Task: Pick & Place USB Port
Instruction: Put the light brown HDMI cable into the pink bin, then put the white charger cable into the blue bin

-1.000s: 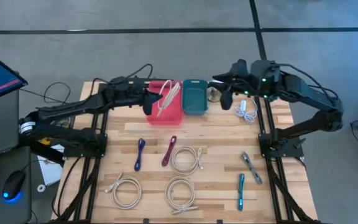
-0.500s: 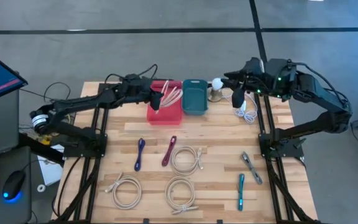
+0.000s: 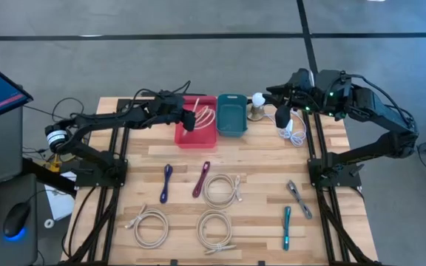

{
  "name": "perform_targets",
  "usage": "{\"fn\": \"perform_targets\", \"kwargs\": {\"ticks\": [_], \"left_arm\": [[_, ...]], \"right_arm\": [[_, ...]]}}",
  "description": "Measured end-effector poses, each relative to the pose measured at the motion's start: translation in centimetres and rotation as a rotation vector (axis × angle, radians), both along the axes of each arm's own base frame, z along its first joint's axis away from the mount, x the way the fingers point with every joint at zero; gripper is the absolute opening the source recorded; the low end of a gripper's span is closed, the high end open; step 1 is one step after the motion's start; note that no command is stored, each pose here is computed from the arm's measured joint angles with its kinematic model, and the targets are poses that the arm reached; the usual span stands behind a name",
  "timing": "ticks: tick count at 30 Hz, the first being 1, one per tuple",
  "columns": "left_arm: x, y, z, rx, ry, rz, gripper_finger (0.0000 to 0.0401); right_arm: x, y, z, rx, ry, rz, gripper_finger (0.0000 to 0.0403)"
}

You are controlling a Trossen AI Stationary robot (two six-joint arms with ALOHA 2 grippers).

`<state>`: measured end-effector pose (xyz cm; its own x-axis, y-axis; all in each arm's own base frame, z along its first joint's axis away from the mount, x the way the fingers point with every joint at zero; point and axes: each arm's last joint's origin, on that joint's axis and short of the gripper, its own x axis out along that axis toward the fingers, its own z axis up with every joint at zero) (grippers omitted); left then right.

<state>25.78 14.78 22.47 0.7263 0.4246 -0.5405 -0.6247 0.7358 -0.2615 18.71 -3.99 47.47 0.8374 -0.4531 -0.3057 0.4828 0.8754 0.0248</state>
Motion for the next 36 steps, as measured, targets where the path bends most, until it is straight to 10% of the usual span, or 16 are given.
{"fn": "perform_targets", "kwargs": {"ticks": [11, 25, 36], "left_arm": [[-0.2, -0.2, 0.6, -0.020, -0.039, -0.028, 0.0101], [-7.2, -7.0, 12.9, 0.230, -0.557, -0.401, 0.0064], [-10.5, -9.7, 15.4, 0.295, -0.697, -0.446, 0.0040]], "right_arm": [[-0.1, 0.0, 0.0, 0.000, 0.001, 0.000, 0.0118], [0.0, 0.0, -0.5, 0.001, 0.056, 0.005, 0.0117], [0.8, -0.1, -0.8, 0.006, 0.068, 0.006, 0.0117]]}}
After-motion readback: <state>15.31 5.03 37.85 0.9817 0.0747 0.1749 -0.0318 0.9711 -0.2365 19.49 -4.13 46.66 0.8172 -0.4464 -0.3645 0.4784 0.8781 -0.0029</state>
